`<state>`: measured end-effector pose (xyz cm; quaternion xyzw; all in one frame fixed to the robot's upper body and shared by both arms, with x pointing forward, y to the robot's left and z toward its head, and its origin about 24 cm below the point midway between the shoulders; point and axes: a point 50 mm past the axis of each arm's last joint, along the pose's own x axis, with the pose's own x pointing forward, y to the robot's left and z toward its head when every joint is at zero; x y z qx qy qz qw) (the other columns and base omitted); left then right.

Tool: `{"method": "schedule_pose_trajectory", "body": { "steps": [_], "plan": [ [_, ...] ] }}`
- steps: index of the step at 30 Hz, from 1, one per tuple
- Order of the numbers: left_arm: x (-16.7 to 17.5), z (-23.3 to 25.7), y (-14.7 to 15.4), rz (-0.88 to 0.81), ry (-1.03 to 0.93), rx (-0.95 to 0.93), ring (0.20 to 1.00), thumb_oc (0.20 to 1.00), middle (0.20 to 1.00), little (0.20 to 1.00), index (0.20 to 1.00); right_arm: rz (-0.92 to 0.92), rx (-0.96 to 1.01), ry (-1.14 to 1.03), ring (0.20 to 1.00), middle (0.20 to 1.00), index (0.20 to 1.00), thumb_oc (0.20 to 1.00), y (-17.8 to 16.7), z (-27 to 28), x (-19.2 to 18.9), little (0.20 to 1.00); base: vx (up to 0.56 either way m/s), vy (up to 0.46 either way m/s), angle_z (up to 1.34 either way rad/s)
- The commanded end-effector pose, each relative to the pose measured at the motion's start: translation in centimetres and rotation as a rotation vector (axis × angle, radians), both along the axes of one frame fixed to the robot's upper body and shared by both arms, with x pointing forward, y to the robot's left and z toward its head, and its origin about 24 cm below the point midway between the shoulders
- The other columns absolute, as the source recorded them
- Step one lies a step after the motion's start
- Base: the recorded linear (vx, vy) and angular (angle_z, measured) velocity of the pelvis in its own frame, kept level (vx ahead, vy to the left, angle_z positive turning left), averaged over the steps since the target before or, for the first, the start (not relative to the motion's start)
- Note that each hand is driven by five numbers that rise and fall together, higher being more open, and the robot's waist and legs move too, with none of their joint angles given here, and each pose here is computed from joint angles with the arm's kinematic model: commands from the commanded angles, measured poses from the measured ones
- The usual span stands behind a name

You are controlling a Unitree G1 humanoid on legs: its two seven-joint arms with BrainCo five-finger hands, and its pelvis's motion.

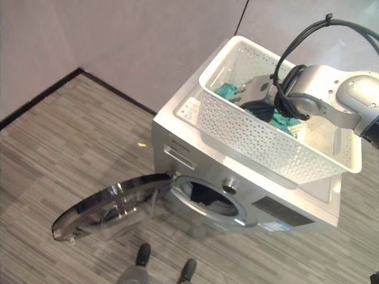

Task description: Grab the laundry basket,head to the washer,open it,put in the laundry and shut it.

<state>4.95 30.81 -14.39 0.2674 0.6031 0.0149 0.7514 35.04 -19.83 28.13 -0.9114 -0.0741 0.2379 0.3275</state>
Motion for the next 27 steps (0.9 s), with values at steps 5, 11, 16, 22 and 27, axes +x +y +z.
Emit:
{"method": "schedule_pose_trajectory", "body": {
  "steps": [5, 11, 16, 22, 27],
  "plan": [
    [-1.5, 0.0, 0.4, 0.086, 0.039, -0.006, 1.000, 1.000, 1.000, 1.000, 1.000, -0.326, 0.006, -0.222, 1.000, 1.000, 1.000, 1.000, -7.0, 2.9, 1.8, 1.000, 0.01, -0.015, 0.04],
    [-1.1, -0.5, -0.8, 0.098, 0.017, -0.061, 1.000, 1.000, 1.000, 1.000, 1.000, -0.461, 0.163, -0.271, 1.000, 1.000, 1.000, 1.000, -8.8, 4.4, 2.1, 1.000, 0.00, 0.008, -0.10],
    [-0.8, -0.7, -1.3, 0.099, -0.008, -0.084, 1.000, 1.000, 1.000, 1.000, 1.000, -0.358, 0.244, -0.224, 1.000, 1.000, 1.000, 1.000, -7.0, 4.3, 1.8, 1.000, 0.01, 0.006, -0.03],
    [0.4, -0.7, -2.0, 0.078, -0.048, -0.090, 1.000, 1.000, 1.000, 1.000, 1.000, -0.198, 0.271, -0.206, 1.000, 1.000, 1.000, 1.000, -4.8, 4.1, 1.0, 1.000, 0.01, 0.001, 0.00],
    [0.7, -0.5, -1.4, 0.052, -0.052, -0.060, 1.000, 1.000, 1.000, 1.000, 1.000, -0.110, 0.226, -0.210, 1.000, 1.000, 1.000, 1.000, -3.1, 3.9, 1.1, 1.000, 0.00, 0.000, 0.00]
  ]
}}
